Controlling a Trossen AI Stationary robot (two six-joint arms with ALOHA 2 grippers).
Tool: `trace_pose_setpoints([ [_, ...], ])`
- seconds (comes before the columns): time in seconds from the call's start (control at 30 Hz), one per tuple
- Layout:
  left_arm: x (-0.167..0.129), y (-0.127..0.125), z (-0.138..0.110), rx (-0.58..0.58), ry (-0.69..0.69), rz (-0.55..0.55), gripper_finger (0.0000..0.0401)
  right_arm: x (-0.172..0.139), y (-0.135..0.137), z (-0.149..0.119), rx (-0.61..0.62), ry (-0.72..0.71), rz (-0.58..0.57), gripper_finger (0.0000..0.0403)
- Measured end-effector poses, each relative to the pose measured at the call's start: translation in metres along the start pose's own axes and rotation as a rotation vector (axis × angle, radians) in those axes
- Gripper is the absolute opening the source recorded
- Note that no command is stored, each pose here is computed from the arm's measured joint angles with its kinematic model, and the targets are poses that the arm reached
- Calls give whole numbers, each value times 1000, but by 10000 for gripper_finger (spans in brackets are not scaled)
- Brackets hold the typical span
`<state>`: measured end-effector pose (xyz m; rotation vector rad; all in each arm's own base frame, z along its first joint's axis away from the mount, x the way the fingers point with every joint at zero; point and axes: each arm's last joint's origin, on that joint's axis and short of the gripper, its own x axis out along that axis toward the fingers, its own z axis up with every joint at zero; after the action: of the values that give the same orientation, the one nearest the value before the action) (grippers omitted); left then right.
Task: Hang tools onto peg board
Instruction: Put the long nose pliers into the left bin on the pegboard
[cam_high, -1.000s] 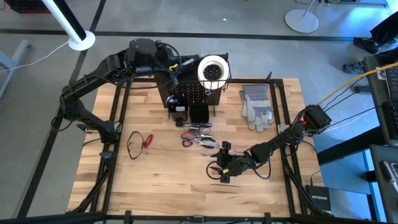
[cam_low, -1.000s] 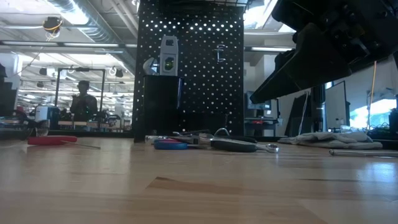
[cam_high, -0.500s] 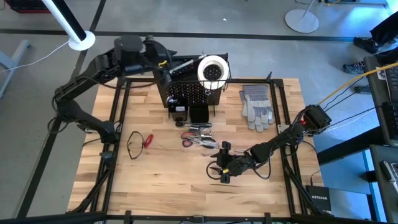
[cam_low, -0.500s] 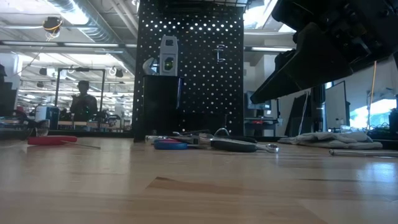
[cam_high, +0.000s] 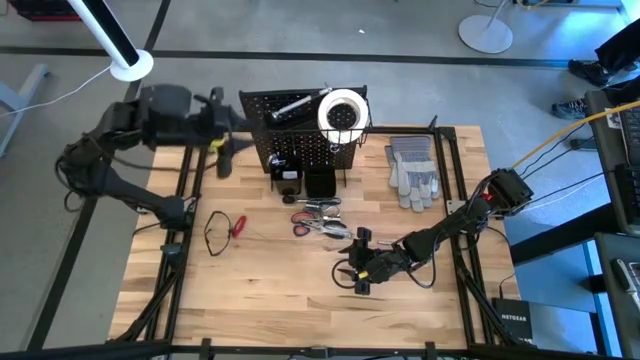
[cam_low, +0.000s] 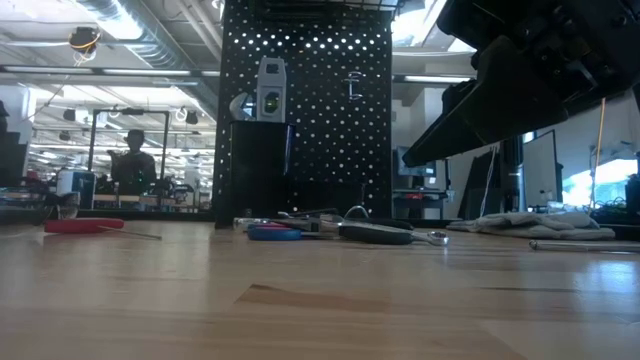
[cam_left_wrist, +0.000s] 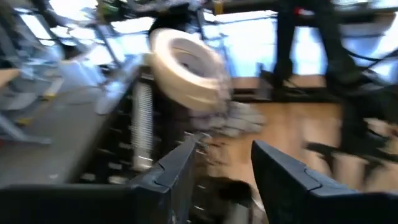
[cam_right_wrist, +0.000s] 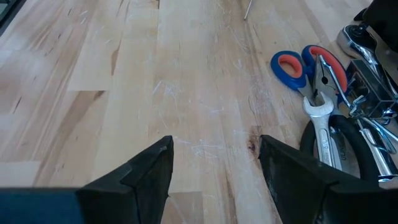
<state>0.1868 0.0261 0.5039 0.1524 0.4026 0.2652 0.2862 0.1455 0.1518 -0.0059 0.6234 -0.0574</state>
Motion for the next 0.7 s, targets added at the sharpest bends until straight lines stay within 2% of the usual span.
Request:
trace_pose_setpoints([
  [0.17, -4, -32, -13, -52, 100, -166, 131, 0, 0, 0, 0, 0, 0, 237],
  [0.33, 2, -72, -40, -146, 165, -334, 120, 0, 0, -1, -28, 7, -2, 237],
  [0.43, 9, -95, -63, -220, 170, -380, 115, 0, 0, -1, -30, 8, 0, 237],
  [0.6, 30, -128, -112, -328, 213, -391, 111, -2, 2, 0, -26, 24, 69, 237],
  [0.7, 47, -149, -132, -420, 145, -447, 115, -2, 2, 0, -33, 30, 86, 237],
])
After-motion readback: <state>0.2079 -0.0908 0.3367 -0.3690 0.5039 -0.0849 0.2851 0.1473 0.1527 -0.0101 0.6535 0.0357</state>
